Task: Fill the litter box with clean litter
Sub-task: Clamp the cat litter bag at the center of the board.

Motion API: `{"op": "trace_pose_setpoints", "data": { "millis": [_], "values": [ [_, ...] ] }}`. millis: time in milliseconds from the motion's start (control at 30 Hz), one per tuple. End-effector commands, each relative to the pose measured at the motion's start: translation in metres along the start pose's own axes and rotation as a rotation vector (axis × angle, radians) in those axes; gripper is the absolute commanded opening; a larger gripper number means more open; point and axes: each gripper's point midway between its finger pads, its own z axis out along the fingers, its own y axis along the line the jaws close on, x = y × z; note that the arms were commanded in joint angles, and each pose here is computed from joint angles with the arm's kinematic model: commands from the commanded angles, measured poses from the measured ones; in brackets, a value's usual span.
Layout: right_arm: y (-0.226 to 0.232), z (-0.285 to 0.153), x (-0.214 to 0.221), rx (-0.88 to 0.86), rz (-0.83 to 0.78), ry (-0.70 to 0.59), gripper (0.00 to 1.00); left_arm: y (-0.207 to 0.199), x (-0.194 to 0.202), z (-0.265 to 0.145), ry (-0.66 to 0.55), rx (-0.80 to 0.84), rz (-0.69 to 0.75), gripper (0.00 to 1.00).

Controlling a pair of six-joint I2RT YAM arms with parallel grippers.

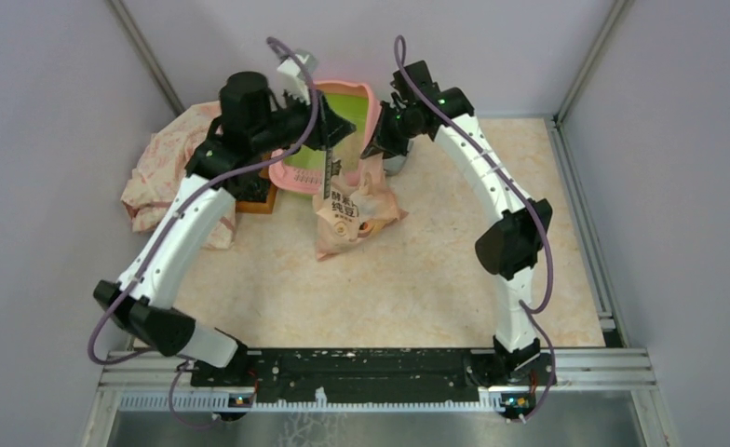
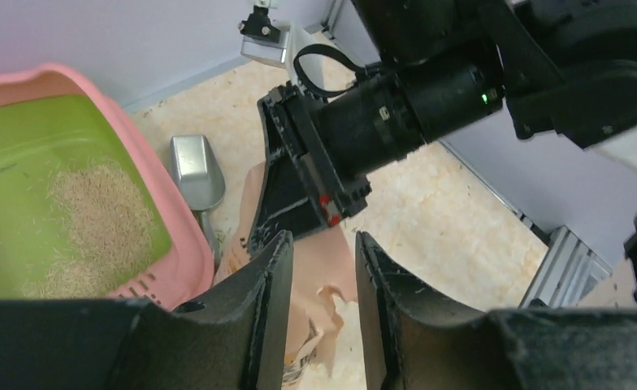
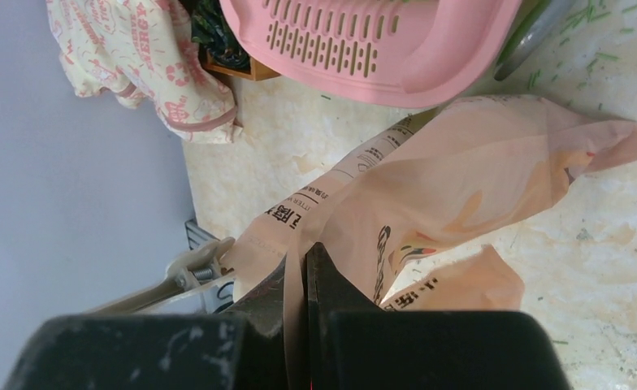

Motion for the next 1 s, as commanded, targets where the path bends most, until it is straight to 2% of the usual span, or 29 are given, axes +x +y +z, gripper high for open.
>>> {"op": "trace_pose_setpoints", "data": {
  "millis": [0,67,133,300,600,833,967],
  "values": [
    [0.034,-0.021,-0.024,-0.150,-0.086,-0.066,0.00,0.032,0.078,0.009,0.415,-0.228,0.005,0.40],
    [0.030,-0.020,-0.023,-0.144,-0.099,-0.061,0.00,0.041,0.093,0.021,0.516,-0.265,0.029,0.40],
    [0.025,-0.018,-0.022,-0.143,-0.106,-0.054,0.00,0.045,0.093,0.025,0.552,-0.277,0.044,0.40],
    [0.010,-0.013,-0.022,-0.150,-0.099,-0.034,0.00,0.041,0.087,0.027,0.540,-0.258,0.056,0.47],
    [-0.003,-0.017,-0.032,-0.157,-0.083,-0.045,0.00,0.050,0.106,0.010,0.602,-0.315,0.058,0.42],
    [-0.012,-0.022,-0.050,-0.158,-0.055,-0.080,0.00,0.044,0.092,-0.002,0.556,-0.321,0.066,0.40],
    [-0.013,-0.026,-0.064,-0.154,-0.050,-0.093,0.00,0.030,0.055,-0.016,0.391,-0.311,0.068,0.40]
  ]
}}
